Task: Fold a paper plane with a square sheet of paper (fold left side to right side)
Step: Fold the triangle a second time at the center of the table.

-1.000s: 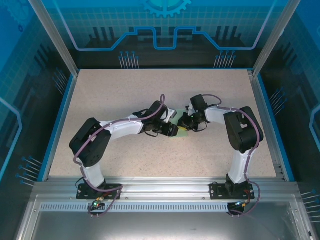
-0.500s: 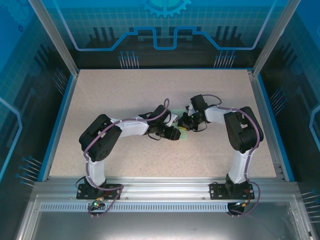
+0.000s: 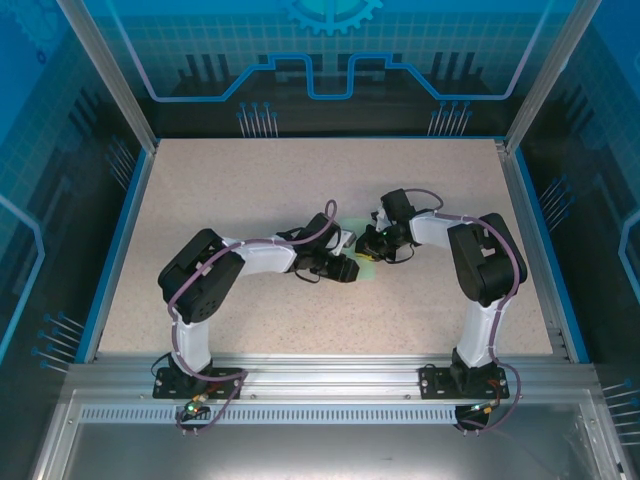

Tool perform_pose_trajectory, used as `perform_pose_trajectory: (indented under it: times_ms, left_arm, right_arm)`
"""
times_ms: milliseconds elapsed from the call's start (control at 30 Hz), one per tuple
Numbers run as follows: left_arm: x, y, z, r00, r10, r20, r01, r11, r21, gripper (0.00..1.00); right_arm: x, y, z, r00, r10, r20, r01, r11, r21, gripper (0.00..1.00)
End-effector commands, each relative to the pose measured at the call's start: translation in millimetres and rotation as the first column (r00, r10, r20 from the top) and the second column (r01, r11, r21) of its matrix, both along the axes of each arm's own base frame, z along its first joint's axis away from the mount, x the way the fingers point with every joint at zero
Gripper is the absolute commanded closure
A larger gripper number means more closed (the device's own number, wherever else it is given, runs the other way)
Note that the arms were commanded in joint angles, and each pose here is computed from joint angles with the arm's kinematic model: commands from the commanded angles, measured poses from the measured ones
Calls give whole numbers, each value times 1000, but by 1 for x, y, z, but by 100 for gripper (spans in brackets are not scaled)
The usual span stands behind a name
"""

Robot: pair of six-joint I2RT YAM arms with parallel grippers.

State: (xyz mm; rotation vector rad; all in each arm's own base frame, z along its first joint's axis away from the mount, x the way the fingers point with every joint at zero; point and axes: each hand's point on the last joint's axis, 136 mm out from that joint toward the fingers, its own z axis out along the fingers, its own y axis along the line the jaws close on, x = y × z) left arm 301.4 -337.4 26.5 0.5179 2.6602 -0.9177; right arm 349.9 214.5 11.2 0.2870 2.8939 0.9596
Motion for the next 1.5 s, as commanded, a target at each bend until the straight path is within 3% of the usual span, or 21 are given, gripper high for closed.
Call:
perform_pose_trajectory:
  times_ms: [0,667,1033,1333,1467]
  left_arm:
    - [-13,9,-21,998,17,-56,-16,999,31,59]
    - [-63,55,-43,989,85,-125,-75,994,77,66]
    - [-19,22,43,998,60,12,-59,995,-82,64]
    - [12,11,23,997,75,-2,-75,996,-52,64]
    - [11,5,10,998,53,-41,-55,997,-48,64]
  right_arm:
    - [-19,-14,-29,996,3,-91,-12,995,-100,85]
    - [-17,-13,-28,996,8,-88,-17,995,-100,85]
    - [-16,-10,-23,997,15,-79,-22,996,-83,85]
    - [-16,-9,-23,997,18,-78,-24,997,-78,85]
    - [-15,-7,-22,997,23,-75,-29,997,-71,85]
